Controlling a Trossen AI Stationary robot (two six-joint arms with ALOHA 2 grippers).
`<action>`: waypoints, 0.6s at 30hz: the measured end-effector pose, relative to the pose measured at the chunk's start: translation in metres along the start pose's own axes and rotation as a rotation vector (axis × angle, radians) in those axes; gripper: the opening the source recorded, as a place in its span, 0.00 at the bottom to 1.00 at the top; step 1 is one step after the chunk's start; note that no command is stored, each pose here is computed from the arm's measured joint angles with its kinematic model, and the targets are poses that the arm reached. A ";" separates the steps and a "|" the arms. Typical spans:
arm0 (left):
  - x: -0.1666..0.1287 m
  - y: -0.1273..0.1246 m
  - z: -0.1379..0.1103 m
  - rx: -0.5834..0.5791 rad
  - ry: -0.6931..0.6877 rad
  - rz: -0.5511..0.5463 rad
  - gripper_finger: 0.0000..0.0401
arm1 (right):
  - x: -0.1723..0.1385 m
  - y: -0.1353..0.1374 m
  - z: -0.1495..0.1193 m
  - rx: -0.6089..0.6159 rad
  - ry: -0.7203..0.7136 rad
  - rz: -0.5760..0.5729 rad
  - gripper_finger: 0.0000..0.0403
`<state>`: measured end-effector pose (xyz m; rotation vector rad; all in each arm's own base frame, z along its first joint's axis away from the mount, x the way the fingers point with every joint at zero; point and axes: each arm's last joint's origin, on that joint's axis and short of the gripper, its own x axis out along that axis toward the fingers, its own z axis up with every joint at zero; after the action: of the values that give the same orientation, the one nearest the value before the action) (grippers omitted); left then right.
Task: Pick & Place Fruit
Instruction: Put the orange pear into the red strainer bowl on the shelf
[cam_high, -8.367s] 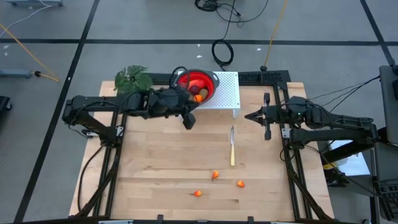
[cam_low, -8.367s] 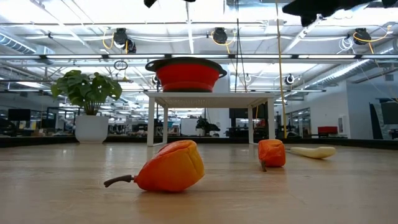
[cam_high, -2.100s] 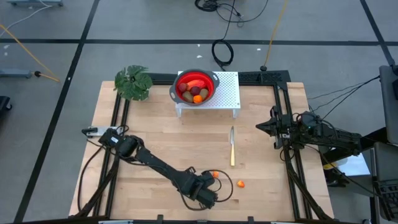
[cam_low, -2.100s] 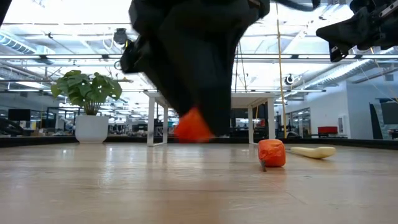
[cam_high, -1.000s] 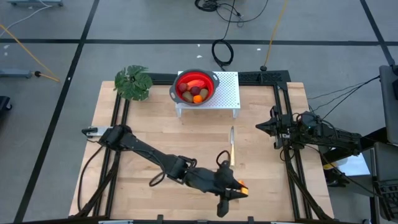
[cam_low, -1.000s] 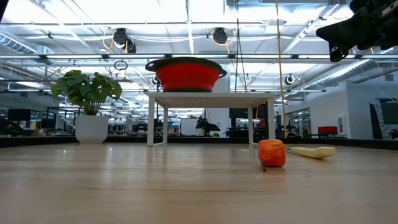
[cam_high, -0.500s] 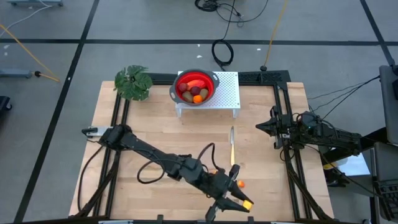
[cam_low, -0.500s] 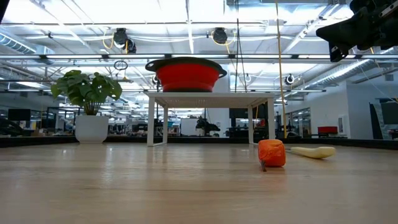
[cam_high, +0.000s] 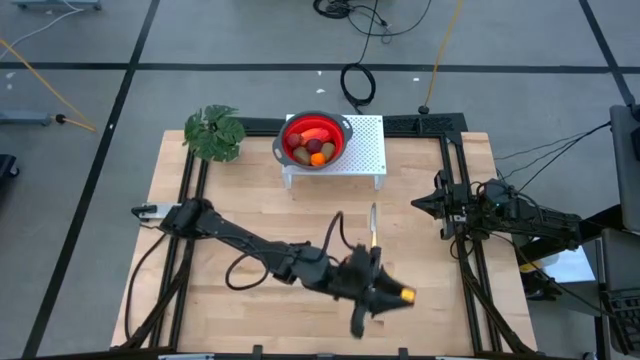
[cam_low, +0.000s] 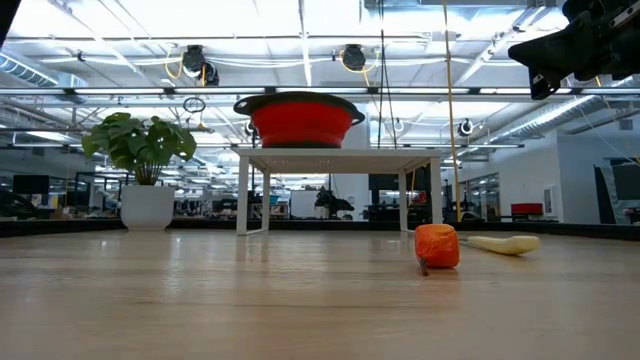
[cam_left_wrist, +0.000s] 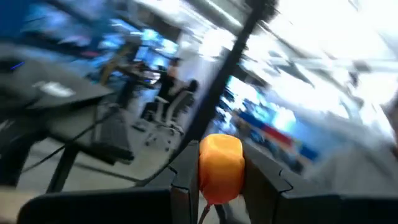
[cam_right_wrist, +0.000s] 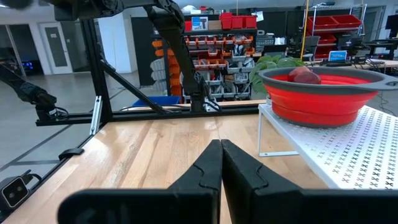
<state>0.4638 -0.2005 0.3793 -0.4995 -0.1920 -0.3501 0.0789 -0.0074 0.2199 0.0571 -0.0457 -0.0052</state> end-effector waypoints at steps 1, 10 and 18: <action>0.000 0.003 0.002 -0.058 -0.018 0.035 0.21 | 0.000 0.000 0.000 0.000 0.000 0.000 0.00; 0.002 0.034 0.019 -0.518 -0.183 0.170 0.21 | 0.000 0.000 0.000 0.000 0.000 0.000 0.00; 0.002 0.048 0.026 -0.785 -0.245 0.178 0.21 | 0.000 0.000 0.000 0.000 0.000 0.000 0.00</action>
<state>0.4812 -0.1487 0.3811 -1.3291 -0.2428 -0.1768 0.0789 -0.0074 0.2199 0.0571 -0.0457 -0.0050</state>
